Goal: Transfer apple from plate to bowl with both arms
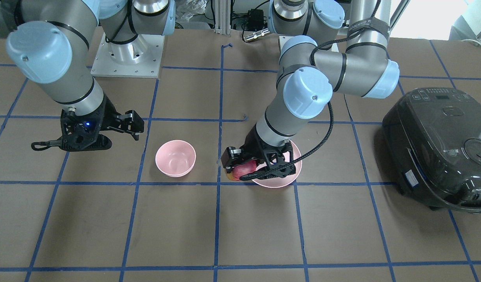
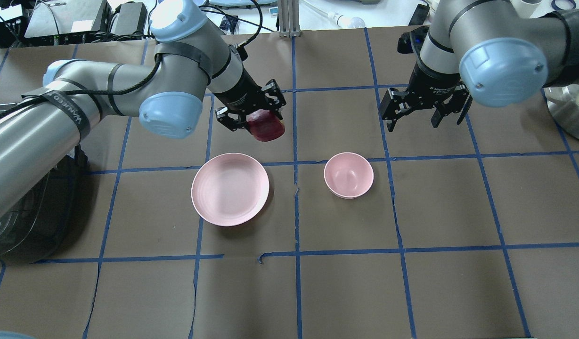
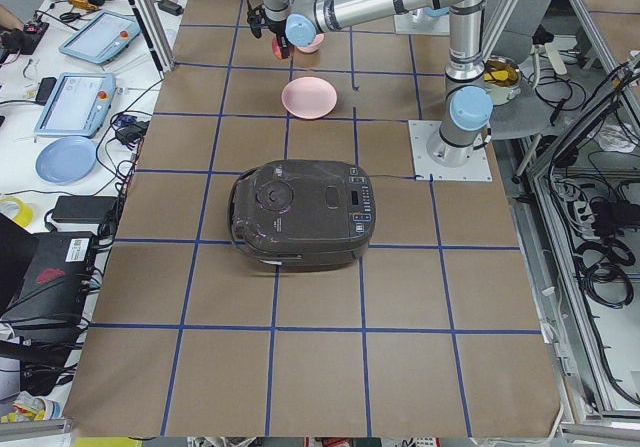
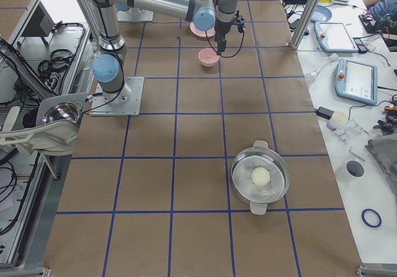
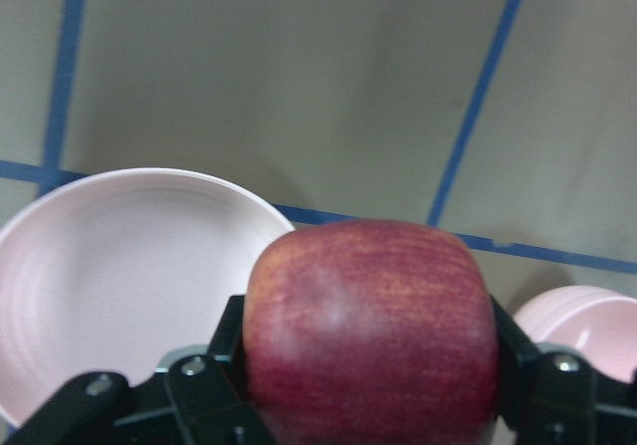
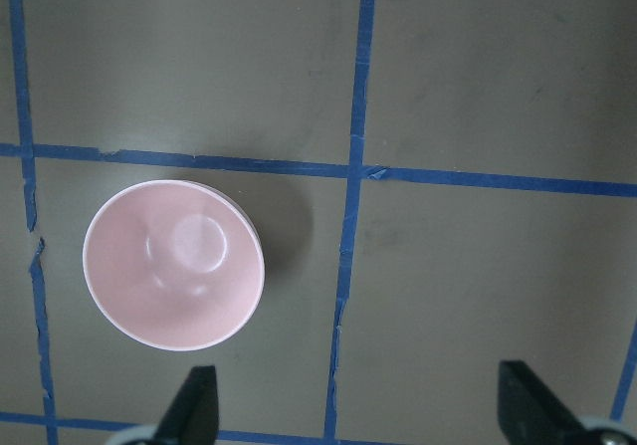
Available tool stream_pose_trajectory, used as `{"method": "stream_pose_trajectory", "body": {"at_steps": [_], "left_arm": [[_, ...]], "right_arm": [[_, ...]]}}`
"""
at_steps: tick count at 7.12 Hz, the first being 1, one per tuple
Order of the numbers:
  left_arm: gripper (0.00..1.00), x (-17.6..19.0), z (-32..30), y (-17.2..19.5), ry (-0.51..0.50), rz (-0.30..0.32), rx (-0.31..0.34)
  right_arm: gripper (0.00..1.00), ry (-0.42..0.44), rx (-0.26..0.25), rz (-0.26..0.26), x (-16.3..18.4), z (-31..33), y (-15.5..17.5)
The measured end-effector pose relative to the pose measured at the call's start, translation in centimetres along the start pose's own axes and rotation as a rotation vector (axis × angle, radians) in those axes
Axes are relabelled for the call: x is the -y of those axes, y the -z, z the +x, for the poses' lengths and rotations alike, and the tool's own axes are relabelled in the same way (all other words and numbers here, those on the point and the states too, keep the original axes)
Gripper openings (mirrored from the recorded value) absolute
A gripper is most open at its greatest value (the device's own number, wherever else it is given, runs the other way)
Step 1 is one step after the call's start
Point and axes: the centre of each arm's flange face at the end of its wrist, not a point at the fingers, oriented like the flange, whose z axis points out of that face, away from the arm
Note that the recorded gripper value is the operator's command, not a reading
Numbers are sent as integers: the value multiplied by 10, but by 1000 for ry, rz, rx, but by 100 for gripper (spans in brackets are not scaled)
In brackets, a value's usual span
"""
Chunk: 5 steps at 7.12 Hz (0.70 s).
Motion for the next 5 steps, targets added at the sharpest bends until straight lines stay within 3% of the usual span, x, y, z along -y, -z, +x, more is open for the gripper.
{"method": "stream_pose_trajectory", "body": {"at_steps": [2, 5], "left_arm": [[0, -36, 44, -37, 13, 11, 2], [0, -81, 84, -91, 1, 59, 61]], "right_arm": [[100, -15, -7, 44, -9, 7, 26], [100, -21, -6, 70, -13, 15, 37]]}}
